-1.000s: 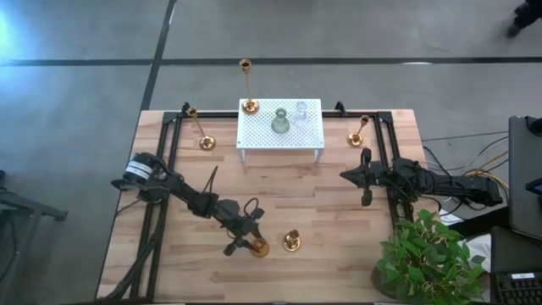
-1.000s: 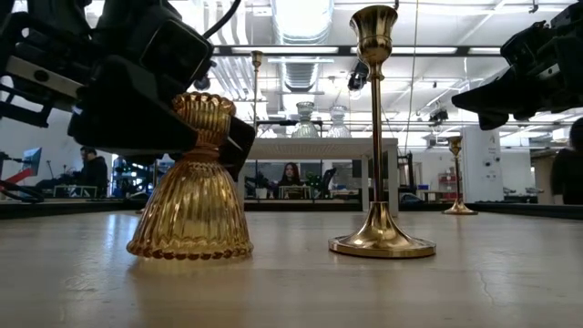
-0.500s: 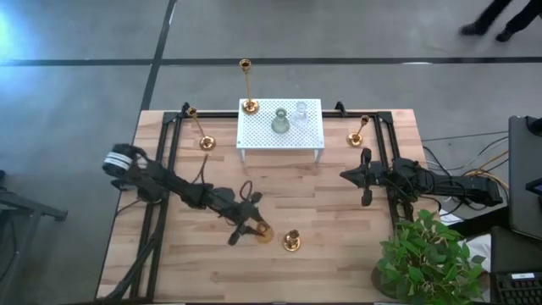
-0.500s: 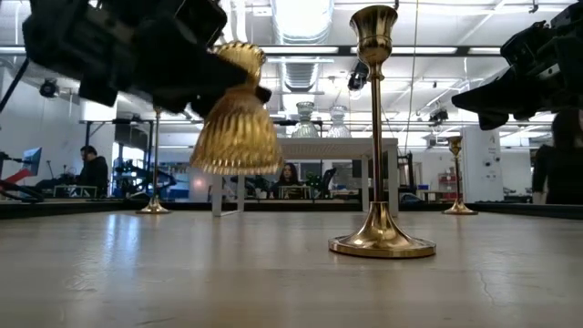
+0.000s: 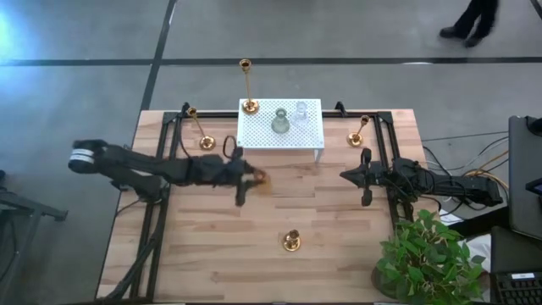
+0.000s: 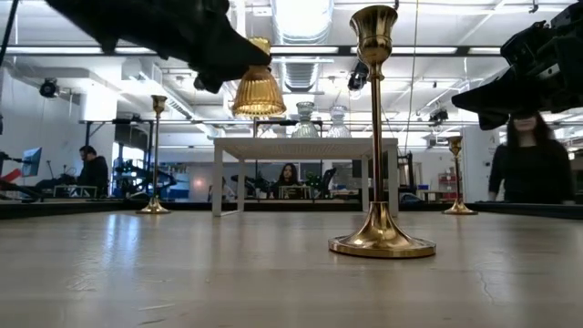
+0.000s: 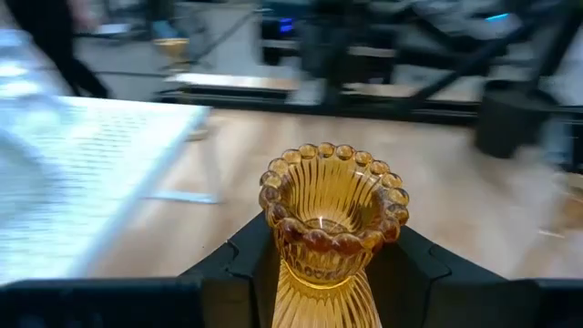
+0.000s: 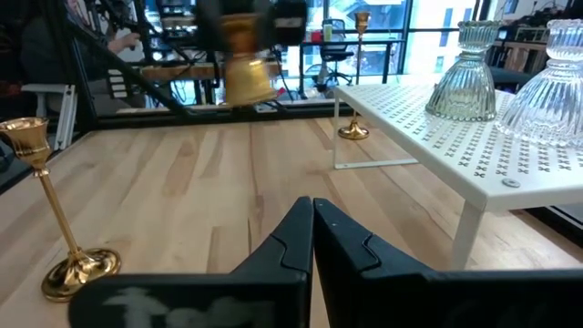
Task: Pick & Place candle stick holders
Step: Put the yellow glass candle holder on the shelf
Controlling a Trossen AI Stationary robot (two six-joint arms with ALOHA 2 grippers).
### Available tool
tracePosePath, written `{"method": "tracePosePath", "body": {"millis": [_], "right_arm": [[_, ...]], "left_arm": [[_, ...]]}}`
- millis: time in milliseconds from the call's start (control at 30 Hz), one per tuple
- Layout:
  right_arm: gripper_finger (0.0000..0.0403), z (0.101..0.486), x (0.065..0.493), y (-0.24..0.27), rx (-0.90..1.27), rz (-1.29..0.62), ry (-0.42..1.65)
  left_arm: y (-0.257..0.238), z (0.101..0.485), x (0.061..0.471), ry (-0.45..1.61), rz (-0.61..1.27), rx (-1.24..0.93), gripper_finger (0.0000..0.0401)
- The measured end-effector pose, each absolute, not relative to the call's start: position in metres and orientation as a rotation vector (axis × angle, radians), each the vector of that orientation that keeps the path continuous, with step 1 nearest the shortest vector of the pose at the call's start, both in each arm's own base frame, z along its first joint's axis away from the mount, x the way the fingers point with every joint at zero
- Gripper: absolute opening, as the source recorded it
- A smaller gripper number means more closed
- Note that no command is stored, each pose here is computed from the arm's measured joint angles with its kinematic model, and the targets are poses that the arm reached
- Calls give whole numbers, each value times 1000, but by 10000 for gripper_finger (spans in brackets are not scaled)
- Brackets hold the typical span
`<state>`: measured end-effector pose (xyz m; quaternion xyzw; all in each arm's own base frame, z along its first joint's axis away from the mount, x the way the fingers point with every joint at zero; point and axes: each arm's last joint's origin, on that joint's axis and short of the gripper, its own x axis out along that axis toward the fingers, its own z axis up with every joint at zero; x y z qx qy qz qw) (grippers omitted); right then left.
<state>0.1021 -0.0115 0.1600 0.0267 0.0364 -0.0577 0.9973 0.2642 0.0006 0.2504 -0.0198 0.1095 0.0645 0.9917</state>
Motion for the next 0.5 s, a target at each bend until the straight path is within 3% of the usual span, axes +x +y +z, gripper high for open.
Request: {"method": "tracePosePath", "body": {"millis": [300, 500], "right_arm": [[9, 160, 102, -12, 53, -115, 73], [9, 160, 102, -12, 54, -116, 73]], "left_arm": [[47, 279, 273, 236, 391, 22, 134], [73, 278, 271, 247, 536, 28, 130]]}}
